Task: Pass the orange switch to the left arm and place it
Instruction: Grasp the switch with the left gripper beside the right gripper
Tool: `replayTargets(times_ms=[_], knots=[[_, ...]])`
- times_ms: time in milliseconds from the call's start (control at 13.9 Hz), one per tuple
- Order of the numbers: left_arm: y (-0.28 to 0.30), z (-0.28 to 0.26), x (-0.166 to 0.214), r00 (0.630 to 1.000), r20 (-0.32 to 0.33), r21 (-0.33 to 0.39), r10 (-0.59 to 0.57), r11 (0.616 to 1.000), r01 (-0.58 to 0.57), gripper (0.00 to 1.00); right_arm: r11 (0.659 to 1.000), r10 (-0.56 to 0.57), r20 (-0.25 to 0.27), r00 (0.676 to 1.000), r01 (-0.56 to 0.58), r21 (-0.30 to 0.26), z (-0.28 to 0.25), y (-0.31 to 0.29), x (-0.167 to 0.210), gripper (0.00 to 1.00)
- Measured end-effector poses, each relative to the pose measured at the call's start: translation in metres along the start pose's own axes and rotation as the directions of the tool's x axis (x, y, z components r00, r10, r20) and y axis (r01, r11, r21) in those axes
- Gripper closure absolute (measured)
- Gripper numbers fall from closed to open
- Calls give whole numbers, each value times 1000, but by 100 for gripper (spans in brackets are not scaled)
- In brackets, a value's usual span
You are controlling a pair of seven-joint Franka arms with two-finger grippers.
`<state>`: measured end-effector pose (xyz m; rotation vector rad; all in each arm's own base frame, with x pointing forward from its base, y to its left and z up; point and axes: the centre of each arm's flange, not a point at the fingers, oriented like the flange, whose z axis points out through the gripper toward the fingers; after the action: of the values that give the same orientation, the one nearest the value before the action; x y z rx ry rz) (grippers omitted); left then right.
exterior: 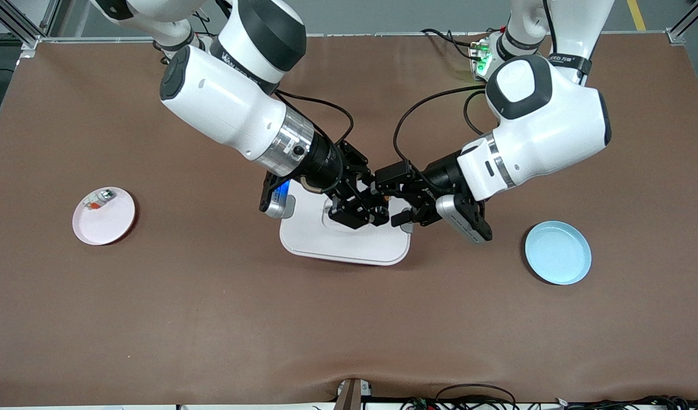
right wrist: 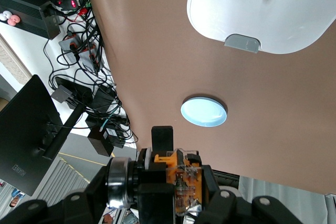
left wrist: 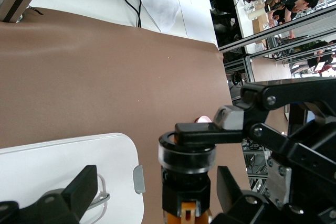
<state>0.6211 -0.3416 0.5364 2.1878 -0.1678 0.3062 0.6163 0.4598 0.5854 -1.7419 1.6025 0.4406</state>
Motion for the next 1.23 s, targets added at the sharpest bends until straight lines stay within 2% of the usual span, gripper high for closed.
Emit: replayTargets(times_ms=[144,289,361,650,722,1155,1227], knots=[[0,0,0,1000,-1,0,13,1000,-13,0,1000,0,2,1000,0,4,-1,0,0,28],[-1,-1,1,1000,-2,1,22,1000,-22,5,1000,0,3,1000,0,7,-1,-1,-1,28],[0,-2,1,1000,-3,-1,22,1000,-22,20,1000,0,2,1000,0,6,0,-1,0,28],[7,-2,1,999,-6,-12,44,999,-45,62,1000,6,-2,1000,-6,4,8,-2,6,28],[7,-2,2,999,-7,-13,44,999,-44,65,1000,6,-1,1000,-6,6,9,-2,6,28],[6,-2,2,999,-7,-14,42,999,-42,65,1000,9,-1,1000,-9,6,9,-2,6,28],[5,-2,2,999,-7,-14,43,999,-43,65,1000,15,1,1000,-15,7,8,-3,5,23]])
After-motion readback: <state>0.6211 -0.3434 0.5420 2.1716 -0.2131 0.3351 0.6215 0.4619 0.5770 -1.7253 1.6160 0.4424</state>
